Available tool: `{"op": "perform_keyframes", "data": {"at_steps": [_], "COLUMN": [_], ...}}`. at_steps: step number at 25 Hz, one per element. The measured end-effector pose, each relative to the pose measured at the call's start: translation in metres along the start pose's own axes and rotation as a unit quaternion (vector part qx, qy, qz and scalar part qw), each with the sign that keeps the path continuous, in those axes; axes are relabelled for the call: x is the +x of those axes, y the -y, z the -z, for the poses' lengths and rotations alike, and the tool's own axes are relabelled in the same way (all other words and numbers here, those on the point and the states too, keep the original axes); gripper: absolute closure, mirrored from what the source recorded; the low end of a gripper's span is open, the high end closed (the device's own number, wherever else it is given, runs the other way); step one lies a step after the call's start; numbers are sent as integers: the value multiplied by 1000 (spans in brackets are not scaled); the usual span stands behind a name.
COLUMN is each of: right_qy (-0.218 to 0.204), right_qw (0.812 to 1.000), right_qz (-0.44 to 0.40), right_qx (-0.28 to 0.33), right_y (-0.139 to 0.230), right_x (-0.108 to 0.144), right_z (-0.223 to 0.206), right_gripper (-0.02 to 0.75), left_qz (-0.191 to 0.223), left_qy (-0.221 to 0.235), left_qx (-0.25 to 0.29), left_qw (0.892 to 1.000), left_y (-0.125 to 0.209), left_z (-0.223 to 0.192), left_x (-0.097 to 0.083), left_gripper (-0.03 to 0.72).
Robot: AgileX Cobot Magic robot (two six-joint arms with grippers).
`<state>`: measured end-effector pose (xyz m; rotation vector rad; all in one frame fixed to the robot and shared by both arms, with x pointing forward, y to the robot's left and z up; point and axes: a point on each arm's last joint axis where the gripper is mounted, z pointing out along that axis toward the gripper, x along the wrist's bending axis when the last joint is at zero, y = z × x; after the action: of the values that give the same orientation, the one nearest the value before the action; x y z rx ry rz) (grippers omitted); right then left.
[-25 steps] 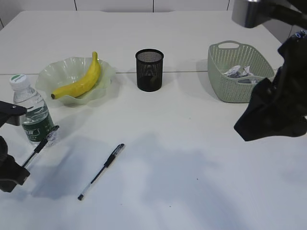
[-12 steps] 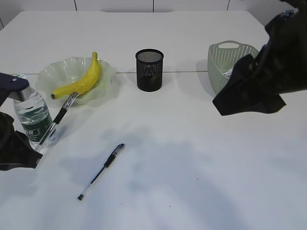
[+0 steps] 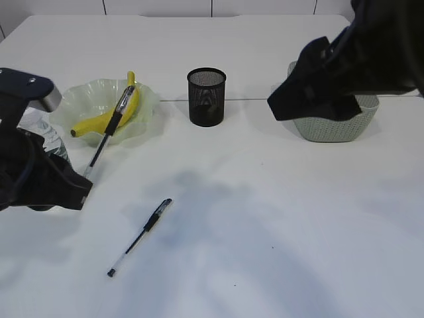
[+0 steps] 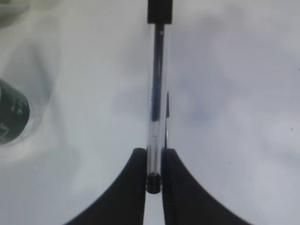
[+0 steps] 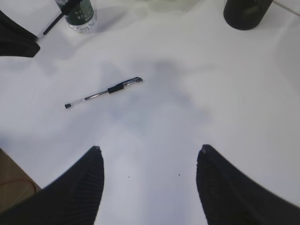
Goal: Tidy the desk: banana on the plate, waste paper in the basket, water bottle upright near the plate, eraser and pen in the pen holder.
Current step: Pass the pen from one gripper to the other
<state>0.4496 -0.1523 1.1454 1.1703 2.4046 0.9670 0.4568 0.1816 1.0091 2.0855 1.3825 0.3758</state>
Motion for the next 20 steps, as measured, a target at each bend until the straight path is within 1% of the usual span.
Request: {"op": "perform_keyframes", "data": {"at_steps": [6, 13, 17, 20], "right_qy": [-7, -18, -20, -17], "right_qw": [998, 991, 986, 985], "right_qz": [-17, -41, -51, -43], "right_qx": [-58, -130, -157, -164], "right_y": [-11, -24, -26, -27], "right_x": [1, 2, 2, 2], "right_z": [1, 3, 2, 1], "right_gripper": [277, 277, 277, 277], "left_qz": [-19, -22, -33, -46], "left_qy": [18, 27, 41, 59], "left_qx": [-63, -128, -174, -214], "left_qw": [998, 991, 983, 974], "left_y": [-10, -21, -28, -33], "left_z": [0, 3, 5, 9], "left_x": [-13, -18, -27, -39], "left_gripper": [650, 650, 650, 650]}}
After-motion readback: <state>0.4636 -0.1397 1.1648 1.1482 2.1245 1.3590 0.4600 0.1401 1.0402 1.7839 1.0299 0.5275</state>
